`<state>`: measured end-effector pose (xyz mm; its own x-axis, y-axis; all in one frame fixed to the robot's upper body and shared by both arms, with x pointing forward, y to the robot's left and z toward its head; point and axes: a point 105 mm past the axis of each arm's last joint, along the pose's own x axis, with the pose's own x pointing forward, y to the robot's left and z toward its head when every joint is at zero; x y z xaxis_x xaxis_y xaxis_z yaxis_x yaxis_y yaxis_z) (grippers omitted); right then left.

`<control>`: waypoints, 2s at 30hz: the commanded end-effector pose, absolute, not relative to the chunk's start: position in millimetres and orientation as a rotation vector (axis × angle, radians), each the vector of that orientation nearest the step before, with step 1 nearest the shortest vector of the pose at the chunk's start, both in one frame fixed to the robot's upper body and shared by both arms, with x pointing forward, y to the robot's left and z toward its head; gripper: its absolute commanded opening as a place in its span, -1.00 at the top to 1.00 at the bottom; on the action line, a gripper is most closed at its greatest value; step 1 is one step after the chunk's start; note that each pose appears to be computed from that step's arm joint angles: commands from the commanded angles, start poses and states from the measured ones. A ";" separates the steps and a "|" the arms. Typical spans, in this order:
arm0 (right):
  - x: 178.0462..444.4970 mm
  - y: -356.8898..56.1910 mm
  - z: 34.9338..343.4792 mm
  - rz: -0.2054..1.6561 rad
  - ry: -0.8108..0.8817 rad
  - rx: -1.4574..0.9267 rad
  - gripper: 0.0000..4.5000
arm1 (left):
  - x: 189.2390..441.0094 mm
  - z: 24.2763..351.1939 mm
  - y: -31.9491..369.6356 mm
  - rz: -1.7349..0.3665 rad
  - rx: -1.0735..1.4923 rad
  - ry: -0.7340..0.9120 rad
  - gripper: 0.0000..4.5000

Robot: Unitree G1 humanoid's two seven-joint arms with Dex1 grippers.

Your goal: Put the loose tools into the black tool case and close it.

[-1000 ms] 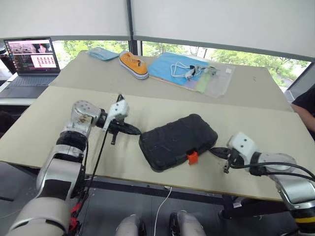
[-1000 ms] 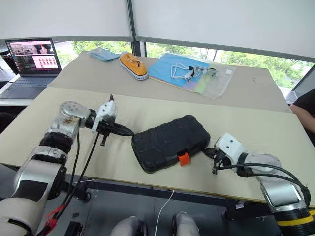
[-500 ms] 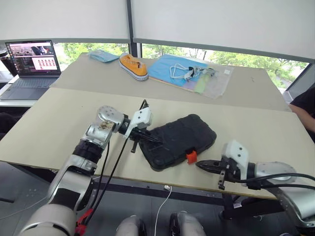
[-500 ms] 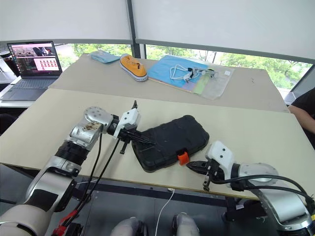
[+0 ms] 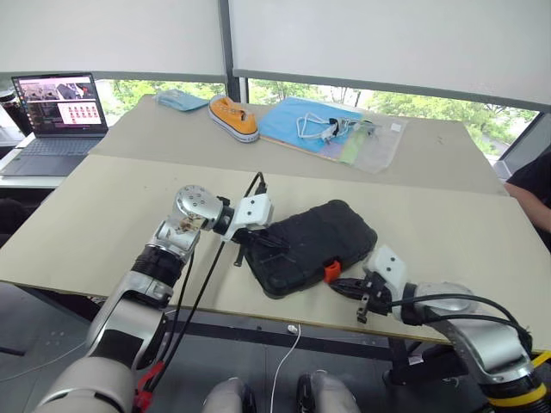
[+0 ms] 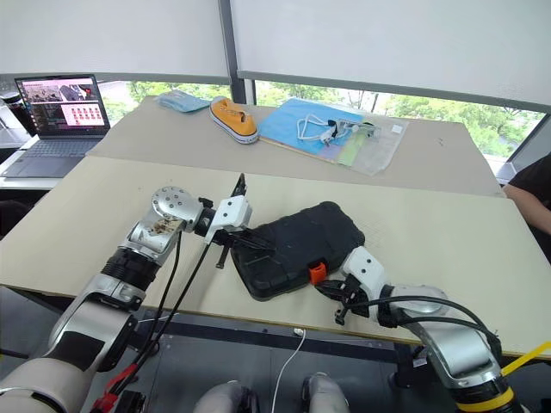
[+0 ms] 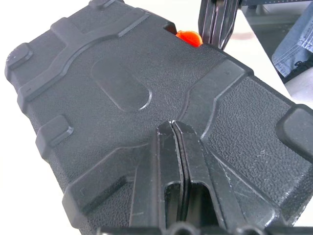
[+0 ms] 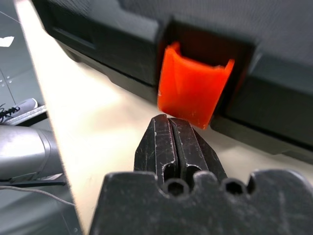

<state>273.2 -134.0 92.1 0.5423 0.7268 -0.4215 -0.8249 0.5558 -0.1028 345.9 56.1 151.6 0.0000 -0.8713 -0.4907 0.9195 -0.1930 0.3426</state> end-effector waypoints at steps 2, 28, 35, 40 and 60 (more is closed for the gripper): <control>275.8 -132.1 114.1 0.943 0.266 -0.334 1.00 | 346.9 136.3 51.5 -1.616 0.756 0.154 0.98; 271.7 -147.2 134.8 0.964 0.329 -0.371 1.00 | 350.6 136.5 49.4 -1.608 0.767 0.132 0.98; 259.8 -161.5 137.6 0.922 0.340 -0.364 1.00 | 351.0 135.0 49.9 -1.606 0.769 0.133 0.98; 255.5 -160.7 129.5 0.905 0.353 -0.335 1.00 | 351.0 134.2 45.2 -1.617 0.772 0.128 0.98; 278.6 -131.9 150.2 0.908 0.196 -0.286 1.00 | 354.4 115.8 40.0 -1.625 0.901 0.124 0.98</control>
<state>271.1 -136.9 109.4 0.5623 0.7095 -0.4248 -0.8052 0.5867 -0.0858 358.5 31.0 151.5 0.0379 -0.8661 -0.4985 0.8508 -0.2337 0.4707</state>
